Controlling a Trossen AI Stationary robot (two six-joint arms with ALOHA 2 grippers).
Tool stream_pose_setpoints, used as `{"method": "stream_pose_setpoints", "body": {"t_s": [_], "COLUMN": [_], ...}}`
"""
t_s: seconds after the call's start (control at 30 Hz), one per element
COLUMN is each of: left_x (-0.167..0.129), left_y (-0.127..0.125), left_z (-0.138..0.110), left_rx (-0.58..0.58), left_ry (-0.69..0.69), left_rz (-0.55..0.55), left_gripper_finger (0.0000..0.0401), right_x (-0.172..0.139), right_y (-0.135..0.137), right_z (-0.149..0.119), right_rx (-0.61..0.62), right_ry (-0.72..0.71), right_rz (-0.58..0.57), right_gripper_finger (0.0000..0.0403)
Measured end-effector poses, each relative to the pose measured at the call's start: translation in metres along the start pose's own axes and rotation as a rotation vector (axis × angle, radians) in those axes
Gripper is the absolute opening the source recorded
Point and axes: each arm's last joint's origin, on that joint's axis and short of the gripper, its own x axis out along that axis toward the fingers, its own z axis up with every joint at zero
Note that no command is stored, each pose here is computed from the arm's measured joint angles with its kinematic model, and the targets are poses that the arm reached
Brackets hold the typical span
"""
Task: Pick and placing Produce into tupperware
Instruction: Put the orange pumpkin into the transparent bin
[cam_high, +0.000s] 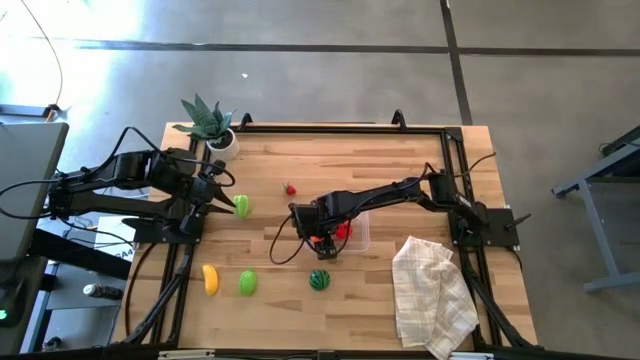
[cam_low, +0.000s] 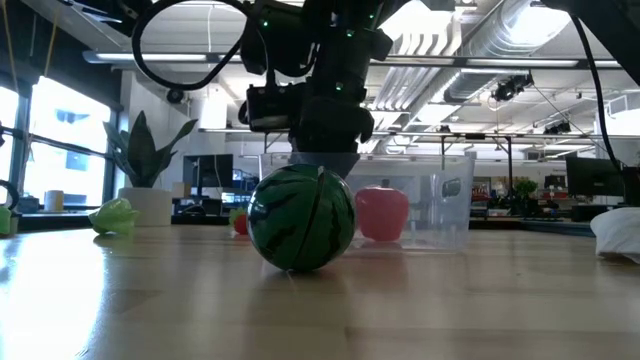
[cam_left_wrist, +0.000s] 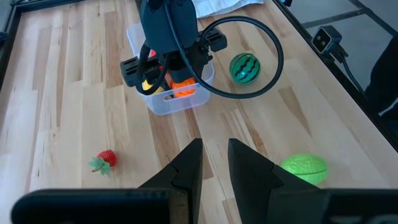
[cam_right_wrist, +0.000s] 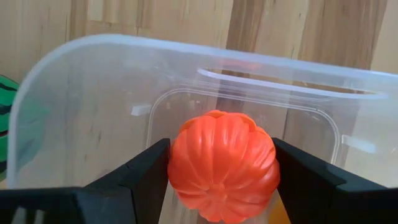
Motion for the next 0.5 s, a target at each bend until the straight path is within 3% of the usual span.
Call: {"method": "stream_pose_setpoints", "body": {"t_s": [0.5], "left_x": [0.0], "left_y": [0.0], "left_z": [0.0], "left_rx": [0.0], "left_ry": [0.0], "left_rz": [0.0], "left_gripper_finger": [0.0067], "right_x": [0.0], "right_y": [-0.0007], "right_z": [0.0007], "right_rx": [0.074], "right_ry": [-0.007], "right_rz": [-0.022], "right_gripper_finger": [0.0241]}}
